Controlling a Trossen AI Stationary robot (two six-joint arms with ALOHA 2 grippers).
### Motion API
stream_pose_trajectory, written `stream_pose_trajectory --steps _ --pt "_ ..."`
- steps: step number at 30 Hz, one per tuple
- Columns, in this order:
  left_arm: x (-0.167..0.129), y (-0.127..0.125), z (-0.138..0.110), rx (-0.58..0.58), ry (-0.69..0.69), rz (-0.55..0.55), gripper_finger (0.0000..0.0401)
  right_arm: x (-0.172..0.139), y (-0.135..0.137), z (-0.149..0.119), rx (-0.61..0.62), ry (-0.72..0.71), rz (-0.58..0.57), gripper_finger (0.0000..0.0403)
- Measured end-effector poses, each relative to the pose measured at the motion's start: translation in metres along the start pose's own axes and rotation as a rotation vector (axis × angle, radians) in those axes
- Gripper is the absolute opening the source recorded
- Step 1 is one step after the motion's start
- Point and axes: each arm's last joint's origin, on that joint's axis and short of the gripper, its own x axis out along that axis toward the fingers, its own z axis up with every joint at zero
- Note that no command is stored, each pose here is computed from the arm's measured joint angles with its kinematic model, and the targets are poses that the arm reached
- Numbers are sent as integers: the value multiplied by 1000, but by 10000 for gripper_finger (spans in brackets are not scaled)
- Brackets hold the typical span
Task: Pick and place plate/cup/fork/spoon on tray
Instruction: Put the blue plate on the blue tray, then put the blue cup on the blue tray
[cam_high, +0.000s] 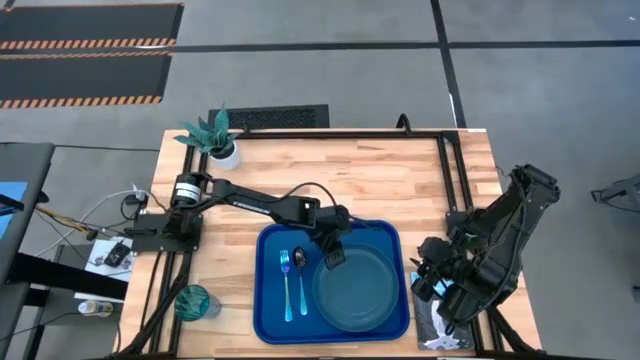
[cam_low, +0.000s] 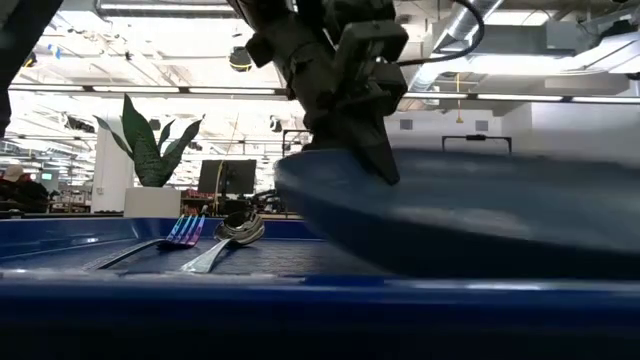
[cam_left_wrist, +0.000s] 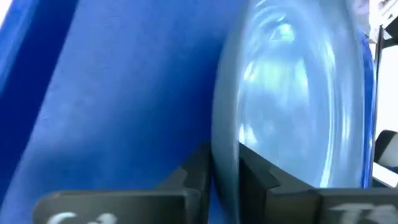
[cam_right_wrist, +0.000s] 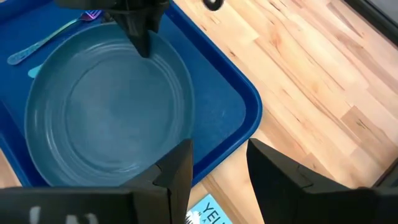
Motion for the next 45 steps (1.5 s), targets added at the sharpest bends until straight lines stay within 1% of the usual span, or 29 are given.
stream_pose_trajectory --steps 3,6,11,16,23,26,29,33,36,38,41,45 --pt "0 -1 3 16 -27 -17 70 0 0 0 2 0 -1 171" --pt "0 -4 6 31 -55 -37 107 0 0 0 2 0 0 171" --pt "-1 -6 6 37 -47 -80 162 0 0 0 2 0 -1 173" --pt "-1 -6 7 57 -56 -72 193 0 0 0 7 -1 0 170" --pt "-2 -8 11 94 -106 -93 241 0 0 0 17 -1 2 169" --pt "-2 -9 12 92 -116 -100 260 0 0 0 23 -1 1 169" --pt "-2 -9 12 95 -114 -98 269 0 0 0 31 -1 0 169" --pt "-2 -9 12 103 -113 -103 271 0 0 0 33 -1 0 169" --pt "-3 -6 13 100 -107 -101 271 0 0 0 34 -2 1 169" --pt "-7 -1 15 89 -79 -103 271 0 0 0 37 -5 1 168" --pt "-26 0 26 102 -61 -91 271 0 0 0 43 -5 1 168" --pt "-74 -10 43 182 -57 -50 271 1 0 1 47 -6 -1 168"
